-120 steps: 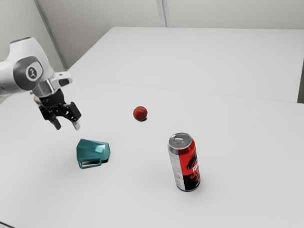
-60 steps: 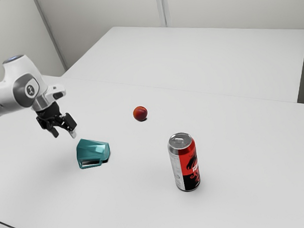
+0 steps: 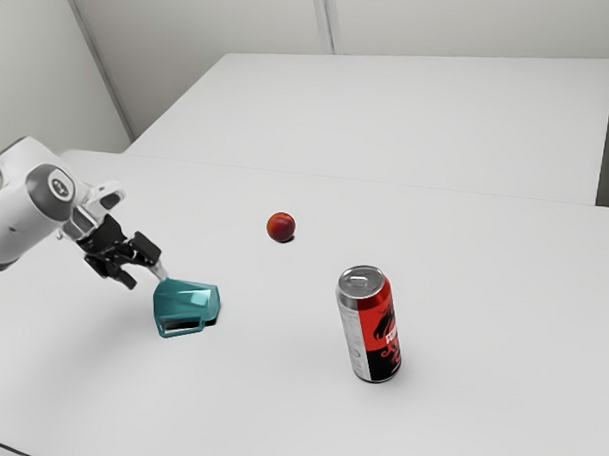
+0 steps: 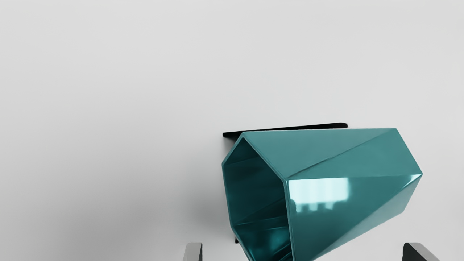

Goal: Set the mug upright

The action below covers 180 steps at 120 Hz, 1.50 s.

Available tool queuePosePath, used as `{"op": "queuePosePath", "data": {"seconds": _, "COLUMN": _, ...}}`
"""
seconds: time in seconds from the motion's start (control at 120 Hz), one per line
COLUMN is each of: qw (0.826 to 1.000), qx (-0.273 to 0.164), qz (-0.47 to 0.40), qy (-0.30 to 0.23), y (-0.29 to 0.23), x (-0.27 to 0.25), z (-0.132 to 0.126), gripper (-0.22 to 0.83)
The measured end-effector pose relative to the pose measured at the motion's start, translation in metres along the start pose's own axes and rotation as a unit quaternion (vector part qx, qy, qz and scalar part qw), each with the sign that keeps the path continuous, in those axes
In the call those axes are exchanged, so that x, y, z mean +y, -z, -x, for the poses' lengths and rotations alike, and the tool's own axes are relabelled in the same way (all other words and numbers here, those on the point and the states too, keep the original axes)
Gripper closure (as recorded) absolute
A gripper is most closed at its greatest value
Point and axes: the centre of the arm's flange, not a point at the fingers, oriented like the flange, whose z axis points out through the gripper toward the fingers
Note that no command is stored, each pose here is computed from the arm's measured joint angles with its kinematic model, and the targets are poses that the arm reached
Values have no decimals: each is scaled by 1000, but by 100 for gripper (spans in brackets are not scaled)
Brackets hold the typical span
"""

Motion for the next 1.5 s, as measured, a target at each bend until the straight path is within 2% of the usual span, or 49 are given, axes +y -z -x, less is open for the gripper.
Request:
{"op": "queuePosePath", "data": {"seconds": 0.292, "qw": 998, "qx": 17, "qz": 63, "qy": -8, "y": -16, "x": -4, "z": 9, "gripper": 0}}
{"op": "queuePosePath", "data": {"seconds": 0.975, "qw": 990, "qx": 38, "qz": 134, "qy": -25, "y": -52, "x": -12, "z": 9, "gripper": 0}}
{"op": "queuePosePath", "data": {"seconds": 1.5, "qw": 985, "qx": 43, "qz": 163, "qy": -42, "y": -61, "x": -11, "z": 19, "gripper": 3}}
